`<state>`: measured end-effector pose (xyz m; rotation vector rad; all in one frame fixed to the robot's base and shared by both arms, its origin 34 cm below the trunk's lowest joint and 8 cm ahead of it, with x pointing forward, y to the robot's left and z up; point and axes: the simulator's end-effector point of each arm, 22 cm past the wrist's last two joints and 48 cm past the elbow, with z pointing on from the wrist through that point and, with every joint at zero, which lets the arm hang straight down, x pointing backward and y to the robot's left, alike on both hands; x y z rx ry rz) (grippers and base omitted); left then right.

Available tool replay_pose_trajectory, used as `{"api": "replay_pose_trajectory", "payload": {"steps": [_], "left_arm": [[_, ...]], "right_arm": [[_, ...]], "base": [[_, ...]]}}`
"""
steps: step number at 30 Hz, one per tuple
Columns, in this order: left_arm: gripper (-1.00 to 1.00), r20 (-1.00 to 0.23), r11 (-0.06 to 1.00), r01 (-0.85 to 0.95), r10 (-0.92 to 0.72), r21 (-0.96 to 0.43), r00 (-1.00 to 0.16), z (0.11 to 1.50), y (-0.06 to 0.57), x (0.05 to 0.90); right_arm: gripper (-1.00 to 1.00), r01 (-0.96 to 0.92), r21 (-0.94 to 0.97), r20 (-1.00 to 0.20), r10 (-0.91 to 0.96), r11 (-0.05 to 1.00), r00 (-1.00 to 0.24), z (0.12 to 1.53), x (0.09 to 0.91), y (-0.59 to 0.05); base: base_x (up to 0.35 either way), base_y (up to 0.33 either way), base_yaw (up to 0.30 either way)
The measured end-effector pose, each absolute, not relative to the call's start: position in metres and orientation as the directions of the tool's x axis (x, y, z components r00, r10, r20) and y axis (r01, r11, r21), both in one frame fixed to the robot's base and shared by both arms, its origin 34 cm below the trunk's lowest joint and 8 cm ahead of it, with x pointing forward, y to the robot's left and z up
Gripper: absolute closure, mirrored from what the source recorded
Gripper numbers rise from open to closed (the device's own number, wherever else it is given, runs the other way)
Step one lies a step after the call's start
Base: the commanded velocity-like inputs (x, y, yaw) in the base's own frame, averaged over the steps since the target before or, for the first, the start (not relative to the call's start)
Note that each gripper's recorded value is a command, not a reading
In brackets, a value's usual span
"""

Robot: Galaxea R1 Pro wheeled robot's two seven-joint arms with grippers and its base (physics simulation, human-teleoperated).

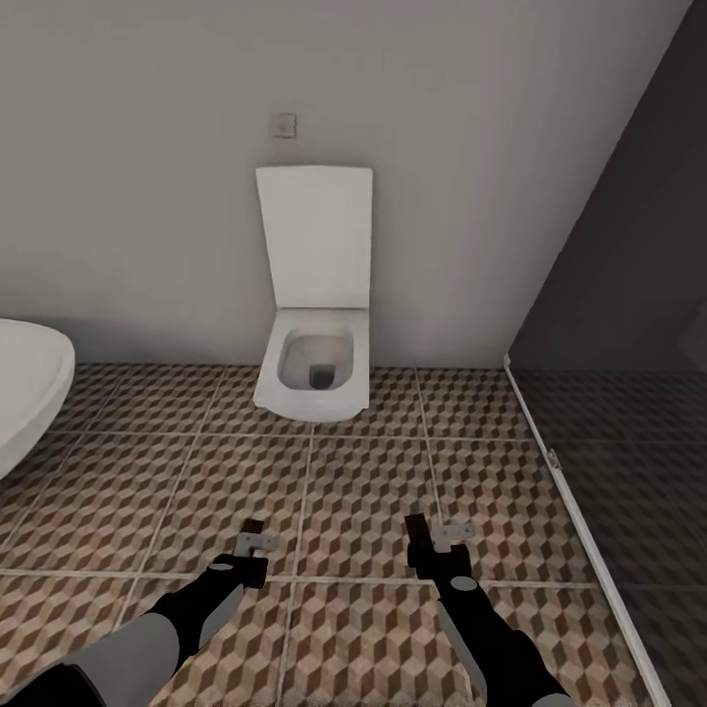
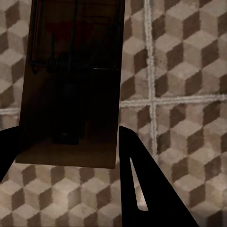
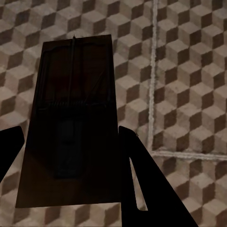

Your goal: Take the four mousetraps from the cabinet in the bathroom and place them on the bathroom floor. Make sure all four end up on the same floor surface, and ensure that at least two of them are either under or directly next to the same bathroom sink.

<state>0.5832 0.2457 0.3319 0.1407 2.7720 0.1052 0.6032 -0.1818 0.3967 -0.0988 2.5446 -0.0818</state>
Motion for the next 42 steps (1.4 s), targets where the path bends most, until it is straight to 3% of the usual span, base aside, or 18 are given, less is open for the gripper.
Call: {"api": "replay_pose_trajectory", "payload": {"steps": [34, 42], "left_arm": [[1.00, -0.304, 0.992, 0.090, 0.111, 0.085, -0.946, 0.257, 0.245, 0.554], [1.00, -0.303, 0.992, 0.090, 0.111, 0.084, -0.946, 0.256, 0.245, 0.554]], "right_arm": [[1.00, -0.056, -0.077, -0.516, -0.088, 0.995, -0.852, 0.321, 0.578, -0.182], [1.00, -0.039, -0.038, -0.650, -0.054, 0.999, -0.758, 0.340, 0.607, -0.177]], "base": [[0.000, 0.000, 0.000], [0.000, 0.000, 0.000]]}}
